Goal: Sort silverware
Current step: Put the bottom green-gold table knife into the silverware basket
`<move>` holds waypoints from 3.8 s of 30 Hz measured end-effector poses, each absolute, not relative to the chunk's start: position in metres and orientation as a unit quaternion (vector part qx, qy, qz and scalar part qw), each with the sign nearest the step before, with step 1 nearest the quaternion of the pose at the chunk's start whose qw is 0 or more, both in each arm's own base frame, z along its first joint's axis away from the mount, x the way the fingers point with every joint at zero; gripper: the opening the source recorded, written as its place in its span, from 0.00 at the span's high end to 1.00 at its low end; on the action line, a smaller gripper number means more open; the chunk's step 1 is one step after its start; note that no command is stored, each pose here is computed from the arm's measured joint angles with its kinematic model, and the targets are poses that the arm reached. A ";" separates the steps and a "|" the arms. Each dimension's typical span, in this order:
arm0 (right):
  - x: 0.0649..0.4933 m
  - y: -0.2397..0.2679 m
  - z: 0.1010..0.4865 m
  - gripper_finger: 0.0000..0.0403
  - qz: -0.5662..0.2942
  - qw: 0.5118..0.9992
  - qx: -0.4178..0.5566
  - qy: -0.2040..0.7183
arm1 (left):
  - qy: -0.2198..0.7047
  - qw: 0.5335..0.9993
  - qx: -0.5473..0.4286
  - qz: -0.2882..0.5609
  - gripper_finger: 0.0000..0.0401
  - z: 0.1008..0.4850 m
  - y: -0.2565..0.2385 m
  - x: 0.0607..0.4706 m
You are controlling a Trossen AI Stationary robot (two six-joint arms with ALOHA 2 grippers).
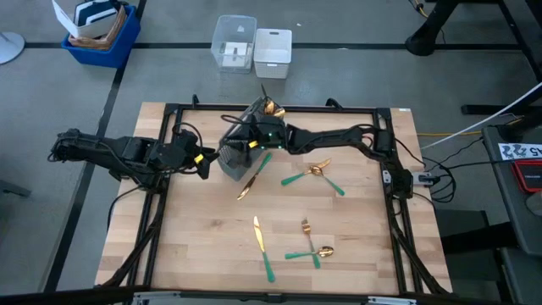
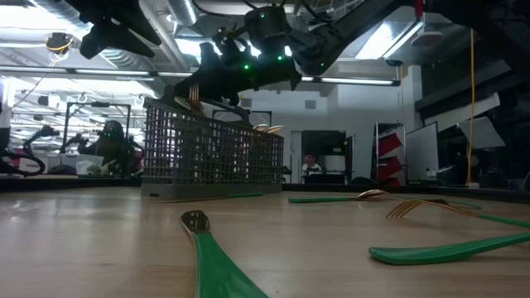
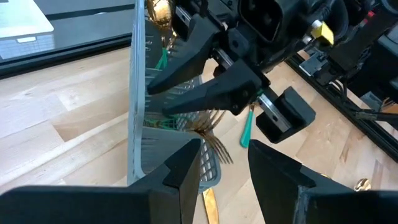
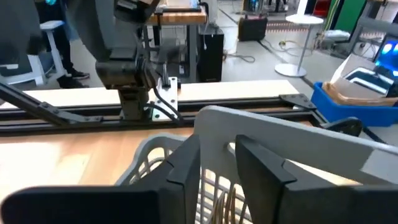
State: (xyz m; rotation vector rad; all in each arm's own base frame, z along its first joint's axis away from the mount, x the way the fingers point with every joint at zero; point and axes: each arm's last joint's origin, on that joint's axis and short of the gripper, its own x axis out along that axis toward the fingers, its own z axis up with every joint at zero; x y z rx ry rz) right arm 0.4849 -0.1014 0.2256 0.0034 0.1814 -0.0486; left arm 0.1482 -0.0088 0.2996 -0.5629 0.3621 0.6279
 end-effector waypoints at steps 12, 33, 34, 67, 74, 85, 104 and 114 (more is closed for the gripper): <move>0.451 -0.094 0.282 0.73 -0.022 0.989 0.011 0.148 | 0.164 0.898 -0.278 0.299 0.69 0.302 -0.009 0.150; 0.350 -0.072 0.372 0.73 -0.029 0.965 0.073 0.251 | 0.152 0.875 -0.432 0.156 0.69 0.308 -0.031 0.175; 0.345 -0.071 0.375 0.73 -0.029 0.963 0.074 0.257 | 0.161 0.873 -0.437 0.145 0.69 0.306 -0.035 0.179; 0.291 -0.060 0.364 0.73 -0.035 0.885 0.087 0.456 | 0.389 0.541 -0.743 0.068 0.69 0.200 -0.181 0.289; 0.288 -0.059 0.362 0.73 -0.031 0.878 0.082 0.470 | 0.395 0.489 -0.762 0.154 0.69 0.175 -0.196 0.332; 0.288 -0.059 0.362 0.73 -0.031 0.878 0.081 0.471 | 0.406 0.489 -0.708 0.309 0.69 0.151 -0.179 0.362; 0.288 -0.059 0.362 0.73 -0.024 0.879 0.069 0.471 | 0.394 0.476 -0.701 0.356 0.69 0.149 -0.178 0.356; 0.288 -0.059 0.362 0.73 -0.023 0.879 0.068 0.471 | 0.393 0.470 -0.710 0.347 0.69 0.153 -0.180 0.359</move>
